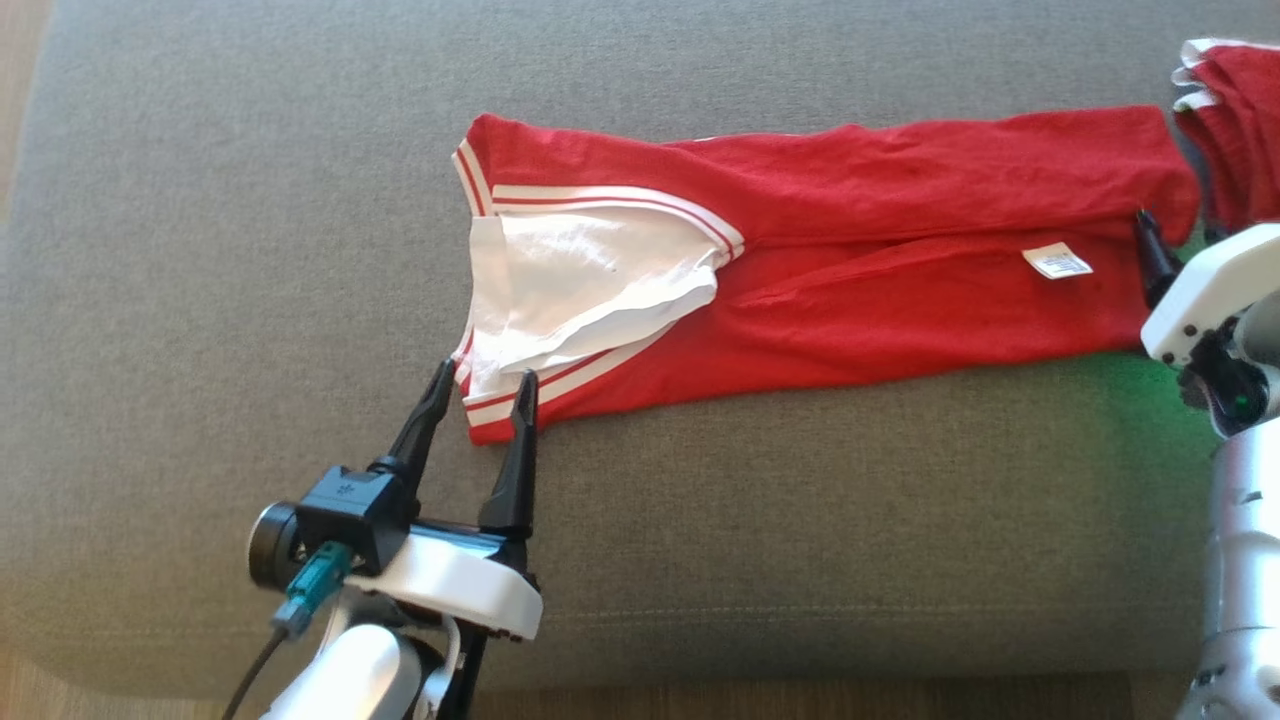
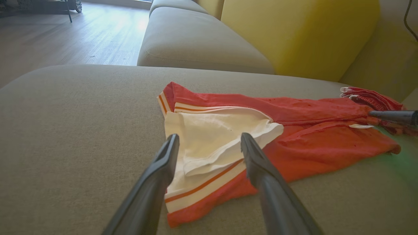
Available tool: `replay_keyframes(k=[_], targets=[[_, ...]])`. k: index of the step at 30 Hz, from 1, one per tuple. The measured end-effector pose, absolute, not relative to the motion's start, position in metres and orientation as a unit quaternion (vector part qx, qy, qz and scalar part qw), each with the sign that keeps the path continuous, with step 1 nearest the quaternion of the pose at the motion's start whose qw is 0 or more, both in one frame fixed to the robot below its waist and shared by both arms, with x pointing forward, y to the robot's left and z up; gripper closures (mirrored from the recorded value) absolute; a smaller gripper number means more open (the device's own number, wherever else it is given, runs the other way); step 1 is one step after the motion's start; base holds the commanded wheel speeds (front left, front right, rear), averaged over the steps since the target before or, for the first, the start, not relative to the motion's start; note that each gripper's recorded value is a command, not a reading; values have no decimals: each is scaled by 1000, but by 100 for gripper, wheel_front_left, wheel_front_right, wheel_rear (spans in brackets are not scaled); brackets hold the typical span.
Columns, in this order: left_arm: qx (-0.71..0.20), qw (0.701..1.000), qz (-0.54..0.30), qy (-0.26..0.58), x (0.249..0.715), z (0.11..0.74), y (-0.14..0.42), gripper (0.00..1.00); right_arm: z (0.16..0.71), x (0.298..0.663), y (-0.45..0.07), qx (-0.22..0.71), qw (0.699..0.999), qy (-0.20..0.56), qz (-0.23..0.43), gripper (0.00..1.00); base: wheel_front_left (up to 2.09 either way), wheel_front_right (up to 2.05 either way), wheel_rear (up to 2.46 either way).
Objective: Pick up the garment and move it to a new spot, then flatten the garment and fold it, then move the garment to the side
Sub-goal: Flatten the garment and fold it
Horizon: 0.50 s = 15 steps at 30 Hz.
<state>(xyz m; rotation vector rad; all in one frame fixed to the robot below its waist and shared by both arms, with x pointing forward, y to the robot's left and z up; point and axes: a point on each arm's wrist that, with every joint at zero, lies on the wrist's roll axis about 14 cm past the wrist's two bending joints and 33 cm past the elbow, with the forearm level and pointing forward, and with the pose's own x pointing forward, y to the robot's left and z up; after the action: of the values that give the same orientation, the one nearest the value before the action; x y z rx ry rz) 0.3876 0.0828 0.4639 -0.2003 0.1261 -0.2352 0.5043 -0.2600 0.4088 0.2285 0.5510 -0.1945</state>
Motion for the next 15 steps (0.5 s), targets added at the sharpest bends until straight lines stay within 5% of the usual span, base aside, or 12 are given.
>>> replay_keyframes(k=[10, 12, 14, 15], targets=[[-98, 987, -105, 66, 390, 457, 90, 0, 378, 505, -252, 101, 929, 344, -92, 0, 0, 0, 0], [-99, 988, -103, 64, 391, 458, 91, 0, 377, 506, -250, 101, 927, 351, -88, 38, 0, 0, 0], [-99, 988, -102, 61, 391, 459, 92, 0, 376, 506, -248, 99, 924, 359, -83, 93, 0, 0, 0], [-99, 988, -105, 59, 391, 460, 91, 0, 377, 505, -246, 97, 924, 361, -80, 100, 0, 0, 0]])
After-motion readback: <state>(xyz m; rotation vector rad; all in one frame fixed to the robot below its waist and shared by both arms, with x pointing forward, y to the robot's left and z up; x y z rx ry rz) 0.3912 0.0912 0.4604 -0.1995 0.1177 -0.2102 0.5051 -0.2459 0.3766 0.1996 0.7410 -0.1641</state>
